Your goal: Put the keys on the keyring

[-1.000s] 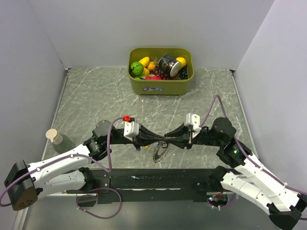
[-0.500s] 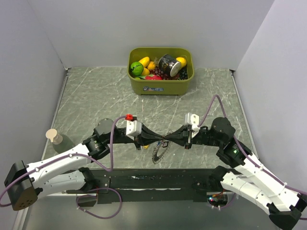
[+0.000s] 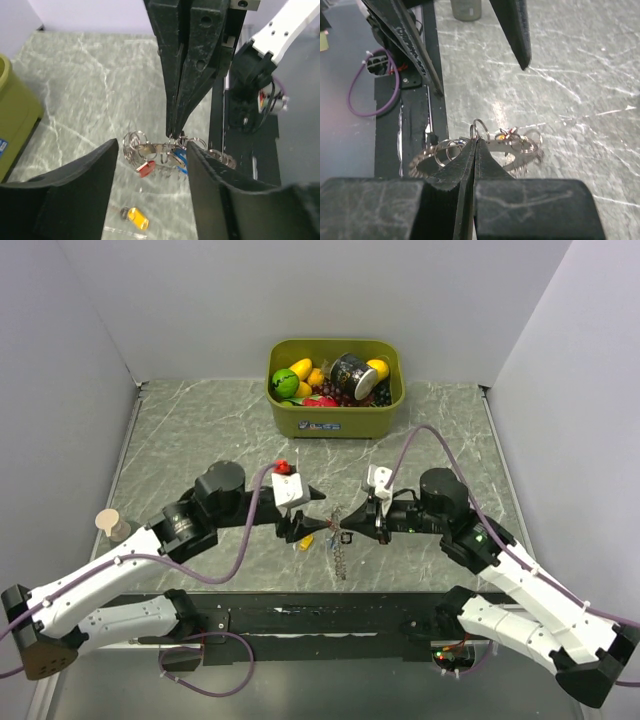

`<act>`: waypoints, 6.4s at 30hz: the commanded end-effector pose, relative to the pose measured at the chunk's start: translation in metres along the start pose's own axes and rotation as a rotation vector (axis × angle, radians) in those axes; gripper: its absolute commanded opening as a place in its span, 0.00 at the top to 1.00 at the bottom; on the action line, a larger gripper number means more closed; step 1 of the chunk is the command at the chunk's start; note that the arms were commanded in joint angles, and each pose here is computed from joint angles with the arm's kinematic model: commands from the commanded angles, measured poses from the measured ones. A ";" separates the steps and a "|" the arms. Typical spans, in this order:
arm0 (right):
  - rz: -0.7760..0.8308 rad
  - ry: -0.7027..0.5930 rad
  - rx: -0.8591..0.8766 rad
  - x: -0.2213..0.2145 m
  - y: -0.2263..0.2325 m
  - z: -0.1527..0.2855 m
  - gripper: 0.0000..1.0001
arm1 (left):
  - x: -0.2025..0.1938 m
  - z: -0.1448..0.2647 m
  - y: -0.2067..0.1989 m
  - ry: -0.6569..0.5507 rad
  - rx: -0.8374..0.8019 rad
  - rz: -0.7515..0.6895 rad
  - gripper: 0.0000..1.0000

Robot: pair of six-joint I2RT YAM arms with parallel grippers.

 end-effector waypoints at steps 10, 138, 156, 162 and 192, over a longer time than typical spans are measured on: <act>0.027 0.036 -0.045 0.022 -0.011 -0.003 1.00 | -0.012 -0.023 0.003 0.279 -0.181 0.060 0.56; 0.151 -0.223 0.040 0.043 0.021 0.024 0.79 | 0.044 -0.020 -0.024 -0.430 -0.155 -0.048 0.99; 0.099 -0.131 -0.013 0.040 0.009 0.017 1.00 | 0.023 -0.023 -0.010 -0.112 -0.122 -0.042 0.55; 0.056 -0.063 -0.023 0.034 -0.003 0.004 1.00 | 0.006 -0.018 -0.003 0.128 -0.123 -0.030 0.37; 0.007 0.054 -0.015 0.014 -0.015 -0.012 1.00 | -0.012 -0.042 0.003 0.303 -0.254 -0.055 0.69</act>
Point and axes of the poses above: each gripper's point midway between its finger pads, its own z axis back along the fingers, its own y axis along the line the jaws close on, x = y × z, the point moved 5 cm from there along z, back along the fingers, and after that the axes turned 9 degrees about -z, right-handed, at the moved point
